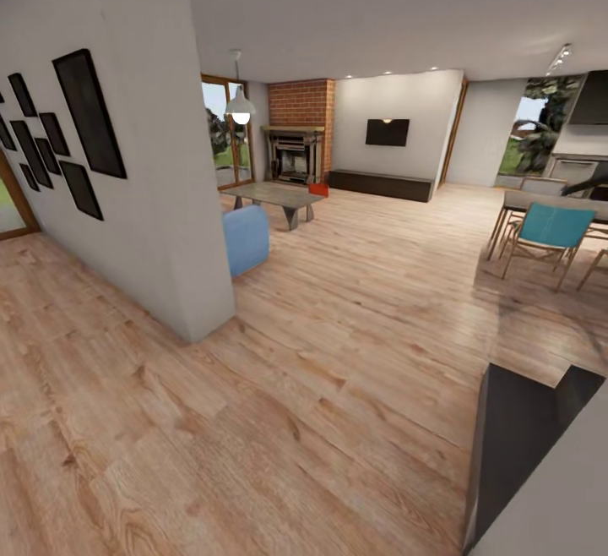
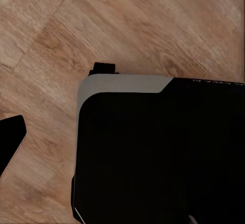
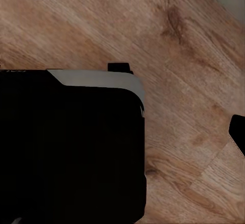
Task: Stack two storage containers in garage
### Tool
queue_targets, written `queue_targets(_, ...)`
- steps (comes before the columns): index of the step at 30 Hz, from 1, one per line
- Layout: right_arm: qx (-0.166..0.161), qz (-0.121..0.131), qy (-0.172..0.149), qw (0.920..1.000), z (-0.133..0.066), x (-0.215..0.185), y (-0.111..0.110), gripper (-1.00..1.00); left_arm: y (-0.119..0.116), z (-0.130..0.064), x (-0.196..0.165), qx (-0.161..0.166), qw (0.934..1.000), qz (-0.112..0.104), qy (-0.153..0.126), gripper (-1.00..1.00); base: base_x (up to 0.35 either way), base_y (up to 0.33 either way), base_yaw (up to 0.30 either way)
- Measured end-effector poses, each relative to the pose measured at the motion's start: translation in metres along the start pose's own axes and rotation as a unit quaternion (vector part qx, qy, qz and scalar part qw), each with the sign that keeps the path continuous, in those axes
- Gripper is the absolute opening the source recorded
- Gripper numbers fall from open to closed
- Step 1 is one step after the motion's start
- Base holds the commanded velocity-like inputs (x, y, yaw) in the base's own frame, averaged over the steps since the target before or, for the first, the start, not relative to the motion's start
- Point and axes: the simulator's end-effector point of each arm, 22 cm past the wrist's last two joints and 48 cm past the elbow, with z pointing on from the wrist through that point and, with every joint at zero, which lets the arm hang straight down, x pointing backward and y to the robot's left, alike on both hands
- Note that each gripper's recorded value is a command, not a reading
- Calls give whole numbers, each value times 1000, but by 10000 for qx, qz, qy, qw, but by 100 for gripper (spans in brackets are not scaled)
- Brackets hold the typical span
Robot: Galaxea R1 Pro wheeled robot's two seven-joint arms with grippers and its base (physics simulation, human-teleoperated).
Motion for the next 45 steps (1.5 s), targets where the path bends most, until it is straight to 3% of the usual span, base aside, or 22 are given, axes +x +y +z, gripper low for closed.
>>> queue_targets(45, -13, 1, 0, 10000, 0, 0, 2, 100, 1, 0, 0, -9, 10000, 0, 0, 100, 322, 0, 0)
